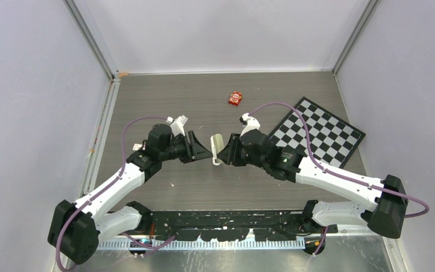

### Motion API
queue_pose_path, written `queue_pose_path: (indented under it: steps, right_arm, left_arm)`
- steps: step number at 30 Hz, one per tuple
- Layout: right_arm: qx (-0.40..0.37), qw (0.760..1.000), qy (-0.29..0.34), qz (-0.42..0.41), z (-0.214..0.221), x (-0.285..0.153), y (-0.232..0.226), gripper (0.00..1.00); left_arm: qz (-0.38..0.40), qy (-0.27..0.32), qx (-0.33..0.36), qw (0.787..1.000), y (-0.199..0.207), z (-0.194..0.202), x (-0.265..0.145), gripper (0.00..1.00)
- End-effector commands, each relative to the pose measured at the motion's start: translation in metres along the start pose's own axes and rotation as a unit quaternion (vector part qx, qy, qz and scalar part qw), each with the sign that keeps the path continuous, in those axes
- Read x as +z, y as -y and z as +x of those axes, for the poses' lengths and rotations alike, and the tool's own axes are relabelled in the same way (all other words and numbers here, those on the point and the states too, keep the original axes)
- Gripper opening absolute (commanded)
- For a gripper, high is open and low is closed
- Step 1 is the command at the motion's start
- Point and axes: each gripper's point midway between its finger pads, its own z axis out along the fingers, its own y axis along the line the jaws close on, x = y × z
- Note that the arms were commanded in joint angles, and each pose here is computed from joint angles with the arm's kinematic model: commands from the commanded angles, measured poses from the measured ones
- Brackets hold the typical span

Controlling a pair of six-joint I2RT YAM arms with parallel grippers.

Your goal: Load the staples into the stapler

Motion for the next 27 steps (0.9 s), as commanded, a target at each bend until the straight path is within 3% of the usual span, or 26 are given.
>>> queue_pose_path:
  steps: [1, 9, 18, 23, 25, 27]
  right_arm:
    - [0.016, 0.999, 0.039, -0.010, -0.020, -0.001, -0.008, 0.21]
    - [0.013, 0.999, 0.033, -0.011, -0.016, 0.007, -0.008, 0.21]
    - [0.011, 0.999, 0.022, -0.023, -0.012, 0.015, -0.013, 0.20]
    - [0.010, 0.999, 0.014, -0.034, -0.007, 0.018, -0.016, 0.20]
    - [0.010, 0.999, 0.011, -0.031, -0.005, 0.019, -0.014, 0.20]
    - [0.005, 1.000, 0.008, -0.028, -0.002, 0.018, -0.010, 0.24]
  left_arm:
    - [-0.004, 0.014, 0.051, 0.999, 0.002, -0.006, 0.004, 0.43]
    - [-0.007, 0.004, 0.077, 0.997, 0.003, 0.000, 0.013, 0.43]
    - [-0.014, -0.013, 0.090, 0.996, 0.003, 0.000, 0.027, 0.36]
    - [0.017, -0.015, 0.080, 0.997, 0.010, 0.001, 0.034, 0.39]
    - [0.017, -0.010, 0.075, 0.997, 0.009, 0.001, 0.034, 0.32]
    - [0.017, -0.004, 0.074, 0.997, 0.008, 0.000, 0.034, 0.16]
